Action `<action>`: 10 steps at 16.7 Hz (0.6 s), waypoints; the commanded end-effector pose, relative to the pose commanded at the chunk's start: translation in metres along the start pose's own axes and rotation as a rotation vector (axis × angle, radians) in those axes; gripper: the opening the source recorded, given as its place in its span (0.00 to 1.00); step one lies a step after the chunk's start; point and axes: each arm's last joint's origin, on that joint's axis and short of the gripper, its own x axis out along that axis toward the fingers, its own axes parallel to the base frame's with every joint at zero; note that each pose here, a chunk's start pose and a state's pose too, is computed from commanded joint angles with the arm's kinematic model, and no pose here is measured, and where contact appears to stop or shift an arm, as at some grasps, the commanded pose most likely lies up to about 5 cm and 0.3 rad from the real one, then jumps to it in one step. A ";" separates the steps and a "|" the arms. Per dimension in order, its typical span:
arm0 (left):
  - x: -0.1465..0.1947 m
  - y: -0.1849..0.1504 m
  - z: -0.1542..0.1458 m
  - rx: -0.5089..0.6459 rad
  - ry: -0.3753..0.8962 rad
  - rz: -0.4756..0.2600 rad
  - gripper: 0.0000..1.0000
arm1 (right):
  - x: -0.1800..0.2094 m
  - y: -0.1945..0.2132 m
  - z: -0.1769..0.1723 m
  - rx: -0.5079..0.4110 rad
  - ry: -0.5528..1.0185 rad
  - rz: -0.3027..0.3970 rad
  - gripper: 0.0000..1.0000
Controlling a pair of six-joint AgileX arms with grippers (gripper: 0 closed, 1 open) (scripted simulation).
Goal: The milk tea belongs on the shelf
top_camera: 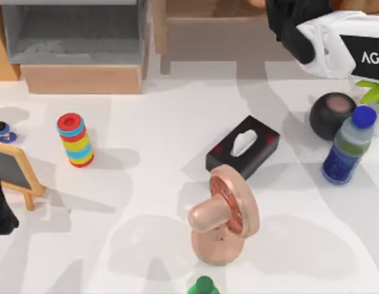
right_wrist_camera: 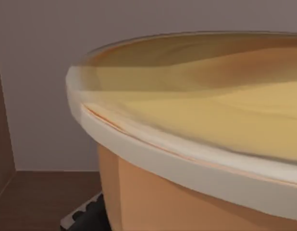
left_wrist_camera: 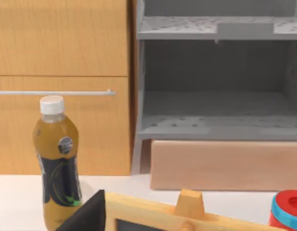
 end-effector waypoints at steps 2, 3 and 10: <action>0.000 0.000 0.000 0.000 0.000 0.000 1.00 | 0.000 0.000 0.000 0.000 0.000 0.000 0.00; 0.000 0.000 0.000 0.000 0.000 0.000 1.00 | 0.000 0.000 0.000 0.000 0.000 0.000 0.00; 0.000 0.000 0.000 0.000 0.000 0.000 1.00 | 0.000 0.000 0.000 0.000 0.000 0.000 0.53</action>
